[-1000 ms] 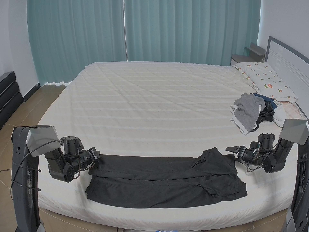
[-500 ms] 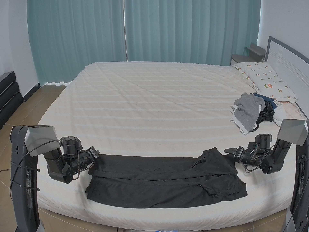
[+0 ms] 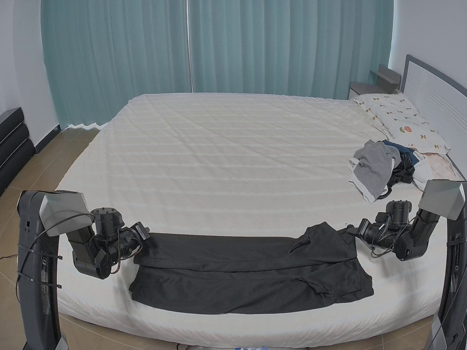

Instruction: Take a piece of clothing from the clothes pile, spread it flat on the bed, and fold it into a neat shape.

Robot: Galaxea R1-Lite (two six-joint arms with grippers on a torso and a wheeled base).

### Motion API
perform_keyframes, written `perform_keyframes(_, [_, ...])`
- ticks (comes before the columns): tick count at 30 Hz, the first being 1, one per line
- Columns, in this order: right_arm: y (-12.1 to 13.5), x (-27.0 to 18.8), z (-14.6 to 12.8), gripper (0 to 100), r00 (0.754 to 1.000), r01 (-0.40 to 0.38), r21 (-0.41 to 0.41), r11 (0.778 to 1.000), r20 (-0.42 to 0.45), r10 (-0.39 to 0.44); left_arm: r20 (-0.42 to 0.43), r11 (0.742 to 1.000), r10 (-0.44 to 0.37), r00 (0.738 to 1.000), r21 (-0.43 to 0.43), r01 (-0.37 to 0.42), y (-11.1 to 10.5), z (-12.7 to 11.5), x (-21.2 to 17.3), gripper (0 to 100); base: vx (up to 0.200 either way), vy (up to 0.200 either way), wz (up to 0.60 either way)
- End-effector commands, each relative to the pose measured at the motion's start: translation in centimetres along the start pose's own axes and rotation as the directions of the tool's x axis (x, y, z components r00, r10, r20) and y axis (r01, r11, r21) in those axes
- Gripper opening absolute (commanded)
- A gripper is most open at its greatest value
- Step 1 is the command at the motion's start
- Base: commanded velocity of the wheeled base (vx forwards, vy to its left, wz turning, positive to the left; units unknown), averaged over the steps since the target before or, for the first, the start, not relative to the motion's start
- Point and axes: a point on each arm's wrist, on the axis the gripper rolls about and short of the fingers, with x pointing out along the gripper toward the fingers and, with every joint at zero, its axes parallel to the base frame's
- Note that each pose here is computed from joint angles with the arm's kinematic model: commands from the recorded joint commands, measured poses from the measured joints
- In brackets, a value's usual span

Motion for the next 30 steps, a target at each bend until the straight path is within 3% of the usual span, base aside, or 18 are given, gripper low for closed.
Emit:
perform_keyframes(1, [-0.5, 0.5, 0.3, 0, 1.000, 0.021, 0.000, 1.000, 0.023, -0.021, -0.005, 1.000, 0.007, 1.000, -0.001, -0.007, 0.1, -0.3, 0.1, 0, 0.000, 0.000, 0.00])
perform_keyframes(13, [-0.7, 0.6, 0.1, 0, 0.999, 0.033, 0.001, 0.999, 0.017, -0.033, -0.025, 1.000, 0.018, 1.000, 0.014, -0.018, 0.3, -0.7, -0.2, 0, 0.000, 0.000, 0.00])
perform_keyframes(14, [-0.7, 0.6, 0.1, 100, 0.999, 0.033, 0.001, 0.999, 0.016, -0.033, -0.029, 1.000, 0.018, 0.999, 0.021, -0.017, 0.3, -0.9, -0.2, 100, 0.000, 0.000, 0.00])
perform_keyframes(20, [-0.1, 0.3, 0.8, 100, 0.999, 0.015, -0.008, 1.000, 0.045, -0.015, -0.026, 1.000, 0.016, 1.000, 0.026, -0.015, 0.3, -0.8, -0.2, 100, 0.000, 0.000, 0.00])
perform_keyframes(24, [1.9, -1.3, 2.3, 100, 0.994, -0.039, -0.045, 0.998, 0.104, 0.043, -0.013, 1.000, 0.013, 1.000, 0.015, -0.012, 0.3, -0.5, -0.1, 100, 0.000, 0.000, 0.00])
perform_keyframes(30, [5.9, -0.6, -0.5, 100, 0.993, -0.114, -0.110, 0.987, 0.021, 0.117, 0.009, 0.996, 0.000, 1.000, -0.088, 0.001, -0.3, 0.2, -0.3, 100, 0.000, 0.000, 0.00])
